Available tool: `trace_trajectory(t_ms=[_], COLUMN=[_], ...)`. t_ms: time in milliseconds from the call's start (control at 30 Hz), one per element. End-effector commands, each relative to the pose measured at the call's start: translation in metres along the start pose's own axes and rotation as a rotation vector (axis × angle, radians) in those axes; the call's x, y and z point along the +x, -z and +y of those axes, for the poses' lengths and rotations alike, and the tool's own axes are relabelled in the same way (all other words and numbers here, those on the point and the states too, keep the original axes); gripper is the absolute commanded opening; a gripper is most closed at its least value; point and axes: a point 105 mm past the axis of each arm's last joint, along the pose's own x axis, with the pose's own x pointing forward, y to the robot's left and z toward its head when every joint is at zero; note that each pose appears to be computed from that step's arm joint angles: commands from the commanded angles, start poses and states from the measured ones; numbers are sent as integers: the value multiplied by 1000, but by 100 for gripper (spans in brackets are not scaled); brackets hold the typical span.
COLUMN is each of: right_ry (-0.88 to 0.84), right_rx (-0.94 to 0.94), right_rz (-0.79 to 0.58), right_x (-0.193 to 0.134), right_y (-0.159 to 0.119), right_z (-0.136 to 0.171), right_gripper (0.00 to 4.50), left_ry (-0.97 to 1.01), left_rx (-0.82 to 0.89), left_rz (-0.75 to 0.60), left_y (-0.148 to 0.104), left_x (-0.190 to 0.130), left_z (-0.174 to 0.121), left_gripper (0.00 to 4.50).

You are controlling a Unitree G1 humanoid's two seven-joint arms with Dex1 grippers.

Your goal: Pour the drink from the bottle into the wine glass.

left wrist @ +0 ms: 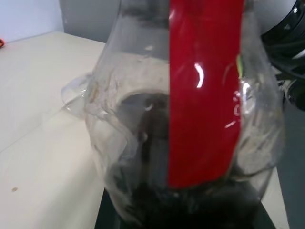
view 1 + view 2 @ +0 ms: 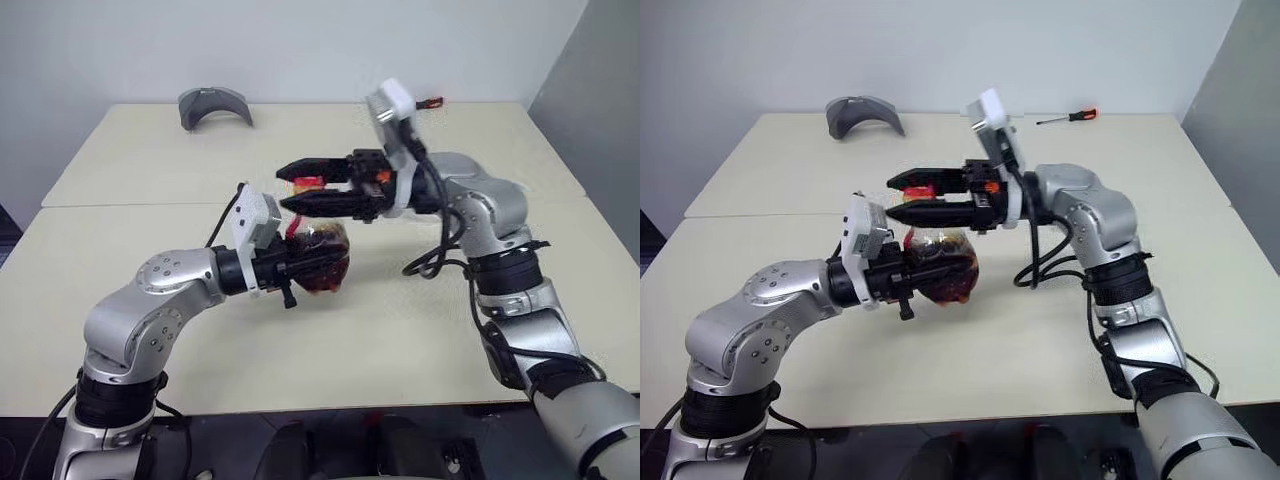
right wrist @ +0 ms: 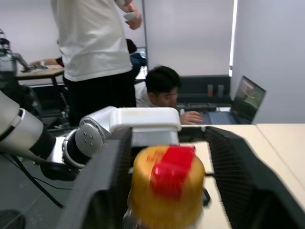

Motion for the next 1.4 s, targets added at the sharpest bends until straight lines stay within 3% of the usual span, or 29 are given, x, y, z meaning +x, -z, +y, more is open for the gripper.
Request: trace_trajectory(t_ms=[33,100,600,1100,1400], right_ry=[100,161,559,450,484], right_rx=[-88,-108,-206,-151,-182], right_rz=[-10,-10,28,-16,-2], right_x=[-11,-20,-48,-23,-19], right_y=[-18,-21,-26,-26,-16], right_z=[-7,-11,-24,-10,-21], right_gripper=[393,450,450,450,450], left_ry=[-19,-52,-129,-105,-97], left_rx=[60,56,101,114,115], left_rz=[-30,-28,-38,-60,-65], left_y=[-10,-9,-8,-13,-15], left_x=[-1,-2,10,18,20], left_z=[1,10,49,52,51], left_gripper=[74,74,74,74,74])
